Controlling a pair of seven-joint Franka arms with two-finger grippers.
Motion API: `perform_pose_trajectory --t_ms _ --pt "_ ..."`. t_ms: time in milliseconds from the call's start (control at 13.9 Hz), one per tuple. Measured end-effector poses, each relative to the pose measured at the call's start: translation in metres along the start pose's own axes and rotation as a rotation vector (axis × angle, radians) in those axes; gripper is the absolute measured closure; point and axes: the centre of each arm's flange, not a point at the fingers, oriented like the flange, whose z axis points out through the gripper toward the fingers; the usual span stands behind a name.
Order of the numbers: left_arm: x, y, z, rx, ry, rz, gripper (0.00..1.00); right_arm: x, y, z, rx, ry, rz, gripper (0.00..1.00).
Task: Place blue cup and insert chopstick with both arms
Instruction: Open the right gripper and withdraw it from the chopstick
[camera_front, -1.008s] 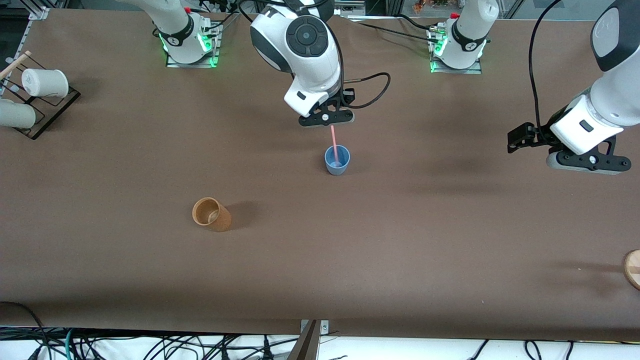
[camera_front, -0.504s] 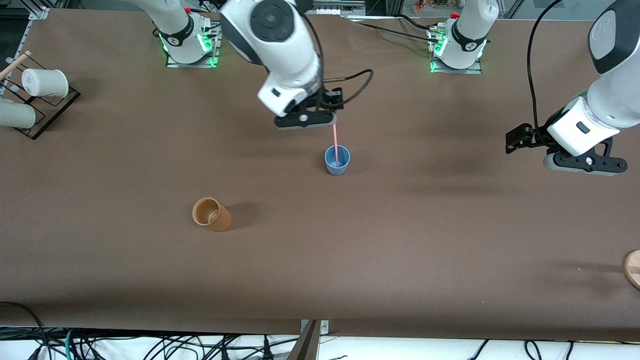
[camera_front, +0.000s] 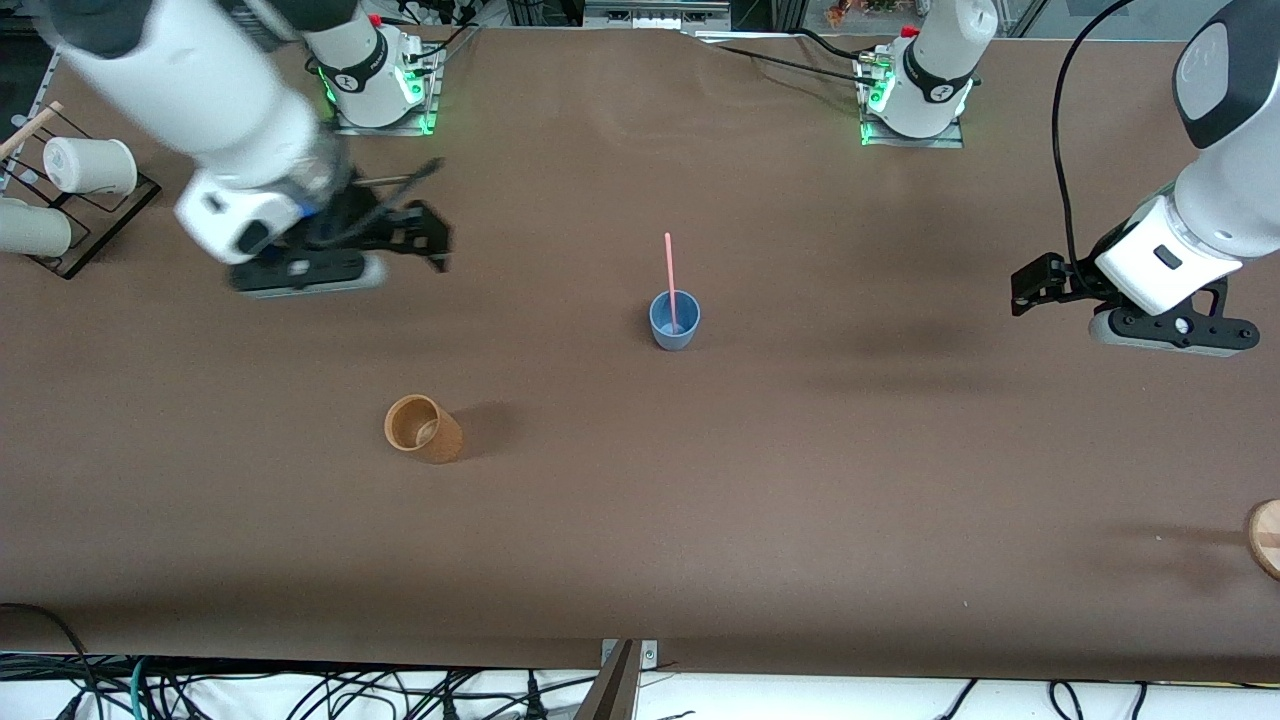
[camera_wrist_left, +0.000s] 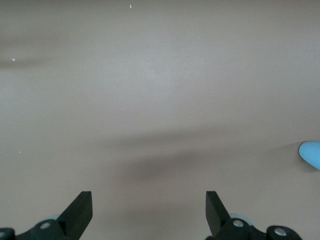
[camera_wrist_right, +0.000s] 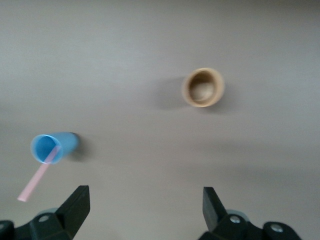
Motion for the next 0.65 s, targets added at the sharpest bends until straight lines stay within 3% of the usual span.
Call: perform_pose_trajectory --t_ms 216,648 --pt "0.0 0.007 0.0 -0.001 0.001 0.013 0.0 -0.019 0.054 -0.023 -0.026 0.006 -0.112 0.0" --pt "0.001 0.018 0.0 -0.002 0.004 0.031 0.0 -0.032 0.075 -0.032 -0.048 -0.008 -0.128 0.0"
